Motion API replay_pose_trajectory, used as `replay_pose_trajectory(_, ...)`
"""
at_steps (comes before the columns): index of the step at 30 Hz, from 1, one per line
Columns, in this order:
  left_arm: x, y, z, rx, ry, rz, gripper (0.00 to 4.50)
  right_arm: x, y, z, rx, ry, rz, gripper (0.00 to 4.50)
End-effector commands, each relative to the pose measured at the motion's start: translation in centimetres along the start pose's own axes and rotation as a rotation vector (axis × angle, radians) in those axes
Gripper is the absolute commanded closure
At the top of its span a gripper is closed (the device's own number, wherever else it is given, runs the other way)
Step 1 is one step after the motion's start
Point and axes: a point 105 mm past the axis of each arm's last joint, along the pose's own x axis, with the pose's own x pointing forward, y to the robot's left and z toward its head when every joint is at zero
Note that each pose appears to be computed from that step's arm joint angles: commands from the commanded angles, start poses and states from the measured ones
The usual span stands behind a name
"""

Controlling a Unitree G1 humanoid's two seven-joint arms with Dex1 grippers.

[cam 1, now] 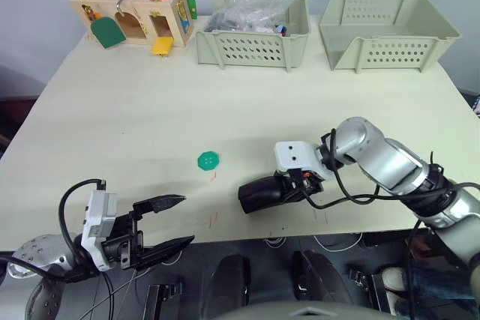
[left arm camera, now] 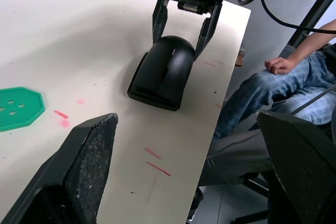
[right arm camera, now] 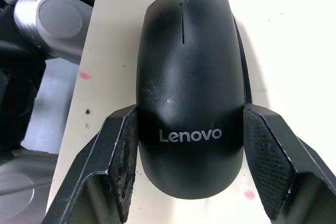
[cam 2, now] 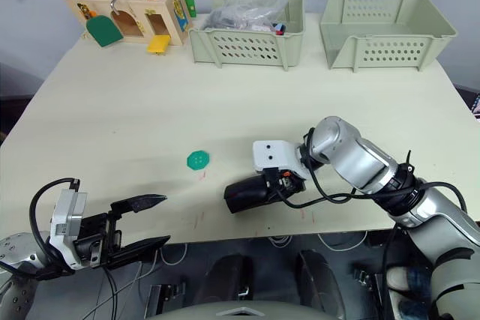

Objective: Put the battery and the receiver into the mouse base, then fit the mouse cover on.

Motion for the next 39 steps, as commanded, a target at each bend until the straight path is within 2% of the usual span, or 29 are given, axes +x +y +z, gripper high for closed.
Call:
replay_pose_trajectory(1, 0.2, -0.3, 0.8, 0.038, -0.010, -0.013, 0.00, -0.6, -0.2, 1.0, -0.045, -0.009, -0.003, 2.06)
replay_pose_trajectory(12, 0.2, -0.3, 0.8, 0.038, -0.011, -0.012, 0.00, -1.3, -0.7, 1.4, -0.053, -0.026, 0.004, 2.06)
replay_pose_trajectory(27, 0.3, -0.3, 0.7, 0.040, -0.009, -0.010, 0.00, -0.6, -1.1, -0.2, -0.067, 0.050, 0.032, 2.06)
replay_pose_trajectory(39, 0.3, -0.4, 0.5, 0.038, -0.011, -0.009, 0.00, -0.1, -1.1, -0.2, -0.038, 0.075, 0.036, 2.06)
